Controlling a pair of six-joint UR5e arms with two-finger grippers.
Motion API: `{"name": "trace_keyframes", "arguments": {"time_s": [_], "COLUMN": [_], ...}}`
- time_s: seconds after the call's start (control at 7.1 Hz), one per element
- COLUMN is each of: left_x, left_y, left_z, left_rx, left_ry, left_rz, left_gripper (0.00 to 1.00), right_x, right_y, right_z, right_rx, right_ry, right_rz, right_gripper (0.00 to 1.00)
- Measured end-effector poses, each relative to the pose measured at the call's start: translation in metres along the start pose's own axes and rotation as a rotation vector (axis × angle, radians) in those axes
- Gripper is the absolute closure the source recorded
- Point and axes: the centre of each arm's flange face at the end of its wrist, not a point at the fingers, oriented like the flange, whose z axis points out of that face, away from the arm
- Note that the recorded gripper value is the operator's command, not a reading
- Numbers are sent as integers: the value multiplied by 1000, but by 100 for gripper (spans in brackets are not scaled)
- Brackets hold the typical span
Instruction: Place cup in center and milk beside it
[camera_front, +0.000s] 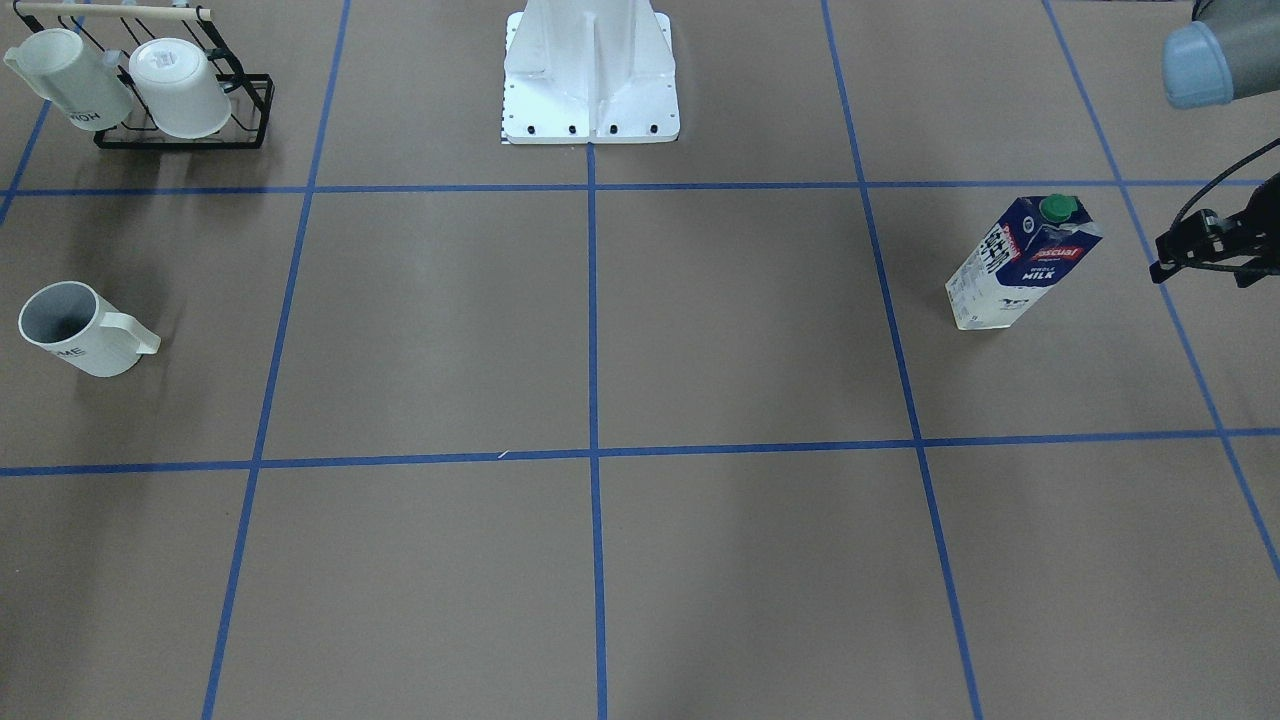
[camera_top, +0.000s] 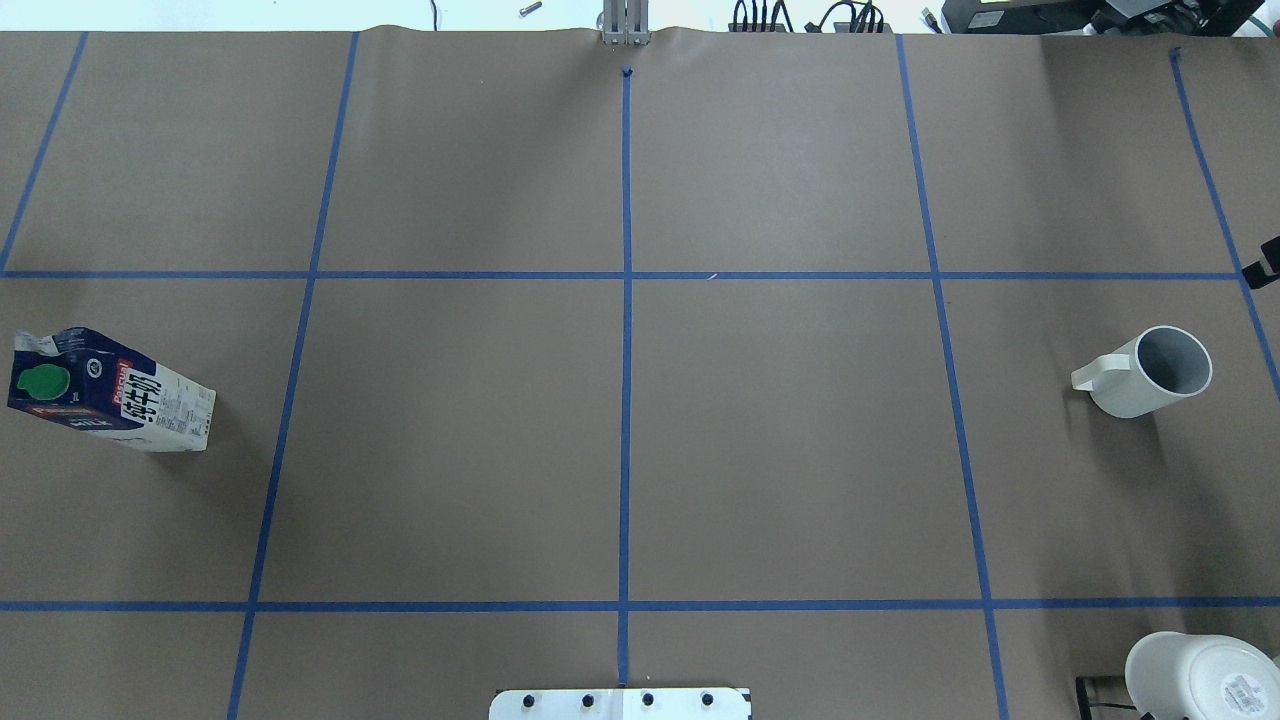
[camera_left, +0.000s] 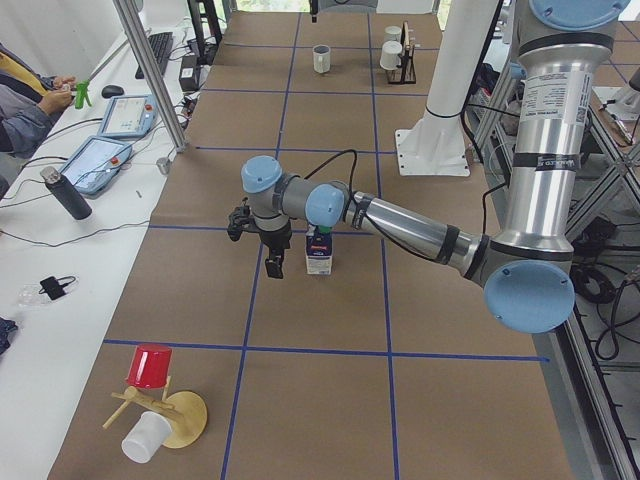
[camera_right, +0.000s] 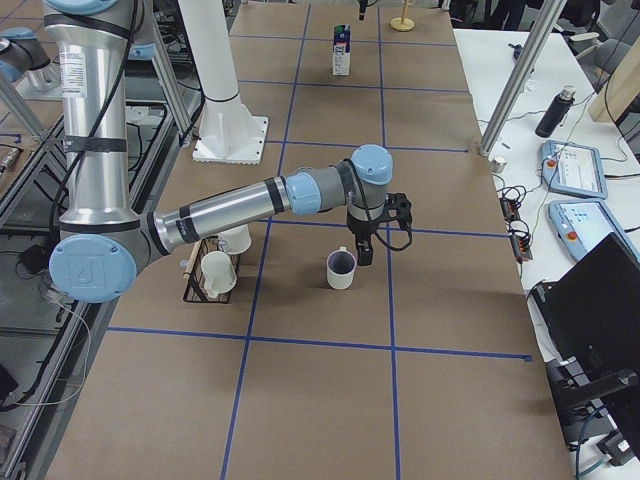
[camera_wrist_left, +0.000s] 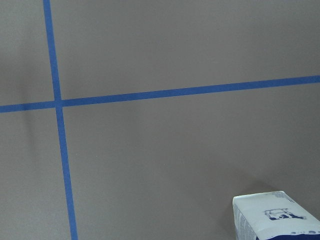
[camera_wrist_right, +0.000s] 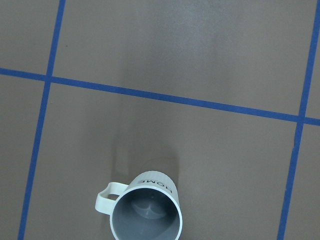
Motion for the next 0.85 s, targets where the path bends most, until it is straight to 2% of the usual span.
{"name": "trace_keyframes", "arguments": {"time_s": [0.85], "left_x": [3], "left_y": [5], "left_z": [-8], "left_rx": [23], "left_ry": [7], "left_rz": [16], "left_gripper": [2], "right_x": [-1], "right_y": [-2], "right_z": [0], "right_rx": [7], "right_ry": [24], "right_rz": [-11], "right_gripper": [0]}}
